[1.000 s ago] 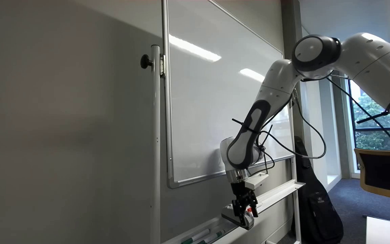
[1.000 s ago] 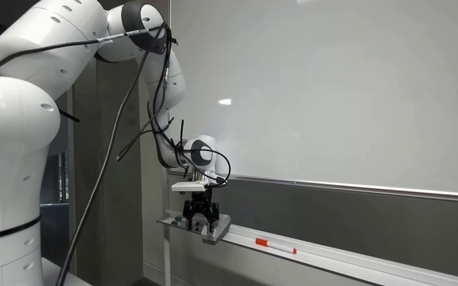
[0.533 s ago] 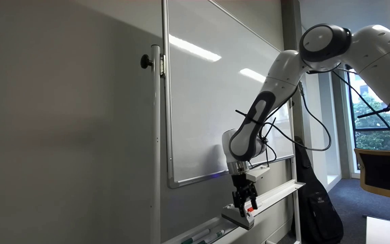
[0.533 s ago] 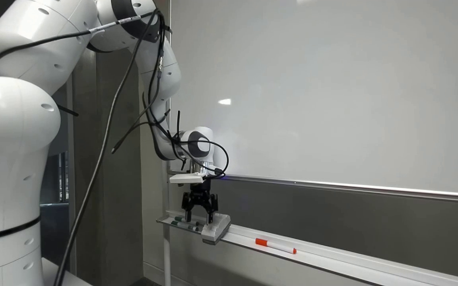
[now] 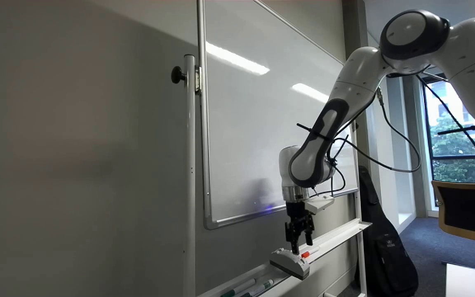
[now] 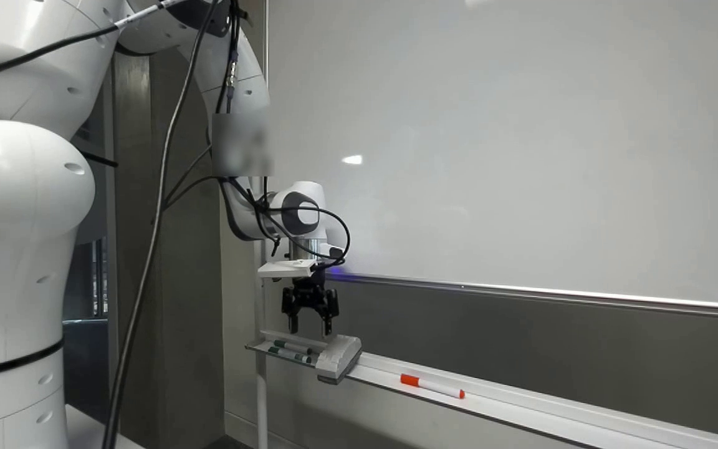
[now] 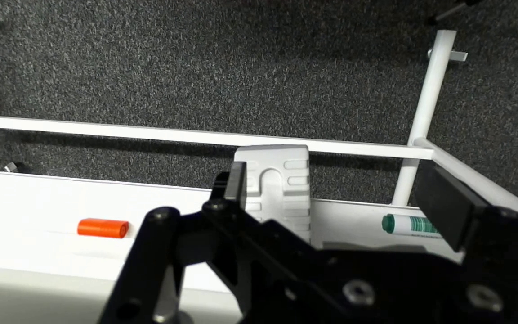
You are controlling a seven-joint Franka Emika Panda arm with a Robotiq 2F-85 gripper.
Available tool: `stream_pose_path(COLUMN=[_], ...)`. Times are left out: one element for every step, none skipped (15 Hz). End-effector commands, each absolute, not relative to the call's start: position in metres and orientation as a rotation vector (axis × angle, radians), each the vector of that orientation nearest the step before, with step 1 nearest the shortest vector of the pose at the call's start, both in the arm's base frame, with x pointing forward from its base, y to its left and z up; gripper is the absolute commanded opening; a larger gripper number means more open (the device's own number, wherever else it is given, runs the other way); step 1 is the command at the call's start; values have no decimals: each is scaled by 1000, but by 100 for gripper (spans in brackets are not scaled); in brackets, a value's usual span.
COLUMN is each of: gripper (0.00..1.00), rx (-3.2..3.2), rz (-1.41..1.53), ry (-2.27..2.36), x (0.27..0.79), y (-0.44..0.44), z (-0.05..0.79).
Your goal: Pick up the white board eraser and move it slightly to the right.
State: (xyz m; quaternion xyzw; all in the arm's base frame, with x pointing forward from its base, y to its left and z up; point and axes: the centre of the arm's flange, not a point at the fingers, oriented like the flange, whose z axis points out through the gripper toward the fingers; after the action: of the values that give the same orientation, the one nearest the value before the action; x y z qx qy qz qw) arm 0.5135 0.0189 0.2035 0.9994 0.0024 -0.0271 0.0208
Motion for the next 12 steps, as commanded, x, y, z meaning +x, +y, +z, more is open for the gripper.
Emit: stream_pose_path(gripper=[100, 100, 100, 100, 100, 100, 100, 100, 100, 100, 100, 100], rx=[3099, 3099, 3098, 3098, 3098, 3098, 3098, 3098, 3098, 3098, 3098, 3098], rz=[-87, -92, -95, -97, -97, -97, -97, -97, -97, -97, -97, -97], ry=[8, 8, 8, 8, 8, 8, 8, 8, 8, 8, 8, 8], x=[510, 508, 507, 507, 507, 507, 507, 507, 507, 507, 507, 507], y=[19, 19, 19, 19, 19, 19, 19, 19, 19, 19, 19, 19], z=[203, 203, 202, 202, 202, 202, 202, 202, 202, 202, 202, 202])
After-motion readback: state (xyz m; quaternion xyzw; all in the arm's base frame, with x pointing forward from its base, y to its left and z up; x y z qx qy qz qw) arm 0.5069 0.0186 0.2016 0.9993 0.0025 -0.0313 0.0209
